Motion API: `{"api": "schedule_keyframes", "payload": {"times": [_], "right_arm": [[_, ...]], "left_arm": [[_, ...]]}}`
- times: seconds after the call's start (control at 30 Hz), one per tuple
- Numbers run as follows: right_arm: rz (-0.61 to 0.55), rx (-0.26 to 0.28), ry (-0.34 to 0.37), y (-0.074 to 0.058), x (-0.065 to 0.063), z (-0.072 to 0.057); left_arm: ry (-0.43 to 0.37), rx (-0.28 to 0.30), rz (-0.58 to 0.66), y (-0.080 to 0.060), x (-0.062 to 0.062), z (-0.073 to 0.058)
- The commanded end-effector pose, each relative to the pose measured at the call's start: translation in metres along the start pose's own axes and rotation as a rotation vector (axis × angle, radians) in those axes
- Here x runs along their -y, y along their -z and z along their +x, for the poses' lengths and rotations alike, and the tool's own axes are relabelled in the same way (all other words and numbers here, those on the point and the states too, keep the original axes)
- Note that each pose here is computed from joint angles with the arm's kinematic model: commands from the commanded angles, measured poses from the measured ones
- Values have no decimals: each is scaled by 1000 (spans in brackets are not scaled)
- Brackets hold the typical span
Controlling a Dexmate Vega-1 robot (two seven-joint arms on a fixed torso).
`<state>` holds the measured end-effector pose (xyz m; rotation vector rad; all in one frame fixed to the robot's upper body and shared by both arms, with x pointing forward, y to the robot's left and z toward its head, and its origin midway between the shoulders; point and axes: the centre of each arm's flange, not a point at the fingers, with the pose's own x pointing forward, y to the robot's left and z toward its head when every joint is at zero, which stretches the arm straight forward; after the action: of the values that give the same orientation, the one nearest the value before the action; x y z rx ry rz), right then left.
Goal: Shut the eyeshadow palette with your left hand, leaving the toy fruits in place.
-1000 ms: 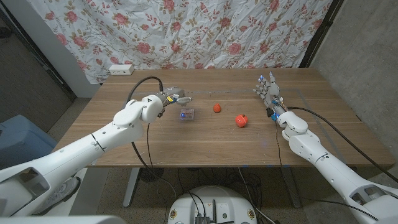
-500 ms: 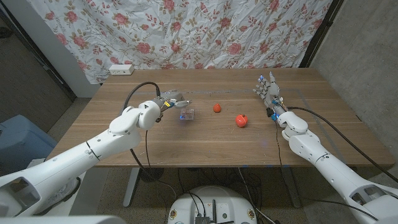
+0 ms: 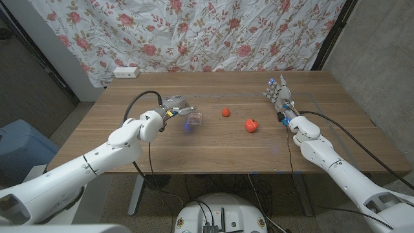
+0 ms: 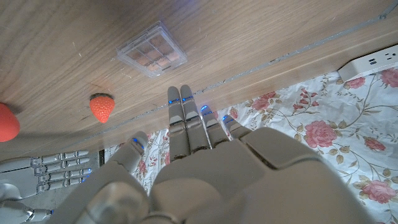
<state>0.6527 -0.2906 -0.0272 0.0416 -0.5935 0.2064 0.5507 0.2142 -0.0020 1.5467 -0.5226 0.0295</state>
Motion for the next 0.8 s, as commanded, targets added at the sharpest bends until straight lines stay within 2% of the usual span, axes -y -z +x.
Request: {"api": "schedule_keyframes", "payload": {"times": [0.03,0.5,0.8], "right_arm": [[0,0,0,0,0,0],[0,0,0,0,0,0],[0,0,0,0,0,0]], "left_arm": [[-57,20,-20,4,12,-11],[-73,22,-53,10,26,-18],[-113,33,-54,15,35,-21]]}}
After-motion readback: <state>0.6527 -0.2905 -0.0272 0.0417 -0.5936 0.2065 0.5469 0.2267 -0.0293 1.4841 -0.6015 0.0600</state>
